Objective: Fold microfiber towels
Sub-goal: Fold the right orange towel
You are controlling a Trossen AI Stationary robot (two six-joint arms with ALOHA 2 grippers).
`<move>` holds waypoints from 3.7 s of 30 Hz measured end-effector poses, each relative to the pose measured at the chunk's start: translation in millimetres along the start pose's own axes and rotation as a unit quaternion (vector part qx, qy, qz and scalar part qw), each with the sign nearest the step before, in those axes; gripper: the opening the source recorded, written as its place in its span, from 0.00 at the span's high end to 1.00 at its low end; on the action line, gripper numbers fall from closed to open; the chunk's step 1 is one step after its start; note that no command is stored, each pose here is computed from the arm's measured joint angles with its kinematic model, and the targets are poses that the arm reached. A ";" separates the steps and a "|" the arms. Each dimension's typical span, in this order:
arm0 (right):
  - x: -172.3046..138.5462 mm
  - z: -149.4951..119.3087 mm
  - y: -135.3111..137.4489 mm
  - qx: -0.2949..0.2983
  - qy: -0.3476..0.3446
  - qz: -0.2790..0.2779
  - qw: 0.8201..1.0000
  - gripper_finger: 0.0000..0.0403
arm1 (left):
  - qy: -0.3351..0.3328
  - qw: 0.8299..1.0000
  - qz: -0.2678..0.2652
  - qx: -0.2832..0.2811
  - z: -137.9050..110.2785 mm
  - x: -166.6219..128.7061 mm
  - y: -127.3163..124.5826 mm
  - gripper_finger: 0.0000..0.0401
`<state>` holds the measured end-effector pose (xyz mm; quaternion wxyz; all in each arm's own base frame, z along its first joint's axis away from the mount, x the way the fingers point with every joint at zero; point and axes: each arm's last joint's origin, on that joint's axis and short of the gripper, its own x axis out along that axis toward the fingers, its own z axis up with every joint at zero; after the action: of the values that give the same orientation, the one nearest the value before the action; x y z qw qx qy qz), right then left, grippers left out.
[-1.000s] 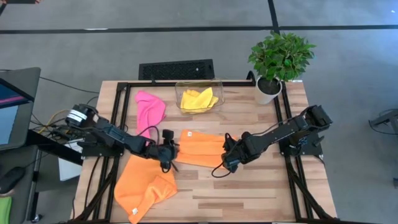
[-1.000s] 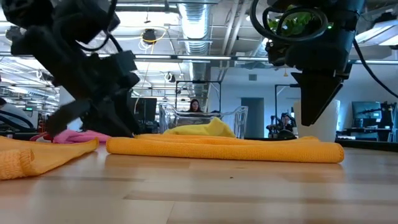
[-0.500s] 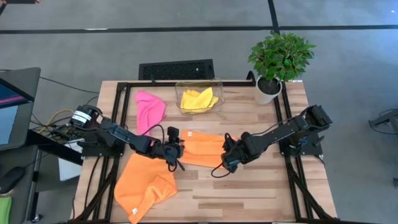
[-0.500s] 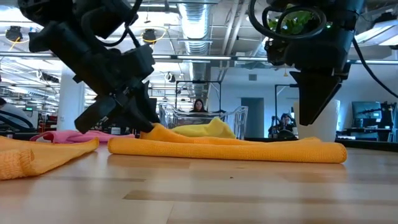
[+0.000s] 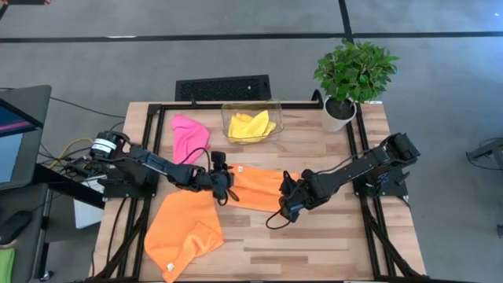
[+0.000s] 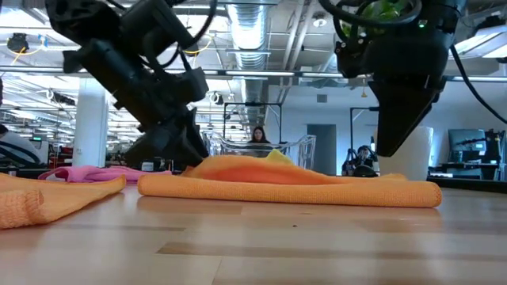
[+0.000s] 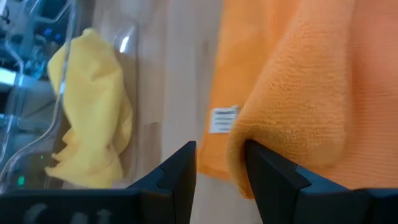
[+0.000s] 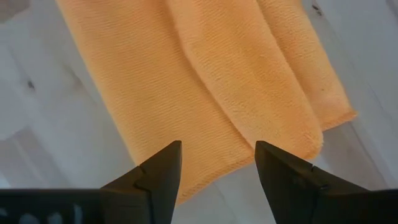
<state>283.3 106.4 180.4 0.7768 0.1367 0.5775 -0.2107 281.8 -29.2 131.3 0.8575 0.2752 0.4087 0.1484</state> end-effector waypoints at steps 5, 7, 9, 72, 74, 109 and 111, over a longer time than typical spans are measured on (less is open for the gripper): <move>-1.3 -2.3 4.9 -0.009 -0.007 0.011 1.000 0.44 | 0.013 1.000 0.010 -0.018 -3.7 6.7 10.1 0.68; -2.0 -4.0 7.5 -0.023 -0.010 0.016 1.000 0.44 | 0.018 0.999 0.014 -0.025 -5.1 9.1 13.8 0.68; -2.9 -5.6 10.2 -0.036 -0.013 0.022 0.999 0.44 | 0.023 0.999 0.019 -0.037 -6.6 11.4 17.5 0.68; 45.1 5.7 -41.6 -0.124 -0.081 -0.081 0.986 0.94 | -0.054 0.987 -0.018 -0.148 13.1 -39.6 11.4 0.68; 46.1 9.7 -46.3 -0.114 -0.078 -0.085 0.987 0.95 | -0.055 0.987 -0.026 -0.150 13.2 -39.6 10.9 0.68; 45.6 23.0 -64.9 -0.044 -0.022 -0.073 0.996 0.47 | -0.042 0.970 -0.192 -0.145 9.6 -42.6 -1.7 0.68; 40.9 27.1 -63.9 -0.042 -0.012 -0.065 0.997 0.43 | -0.048 0.969 -0.205 -0.130 10.5 -45.4 -5.7 0.68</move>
<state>285.0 31.2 151.4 0.7732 0.0631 0.5843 -0.2381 261.9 -59.2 161.4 0.9164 0.0790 0.3922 0.0079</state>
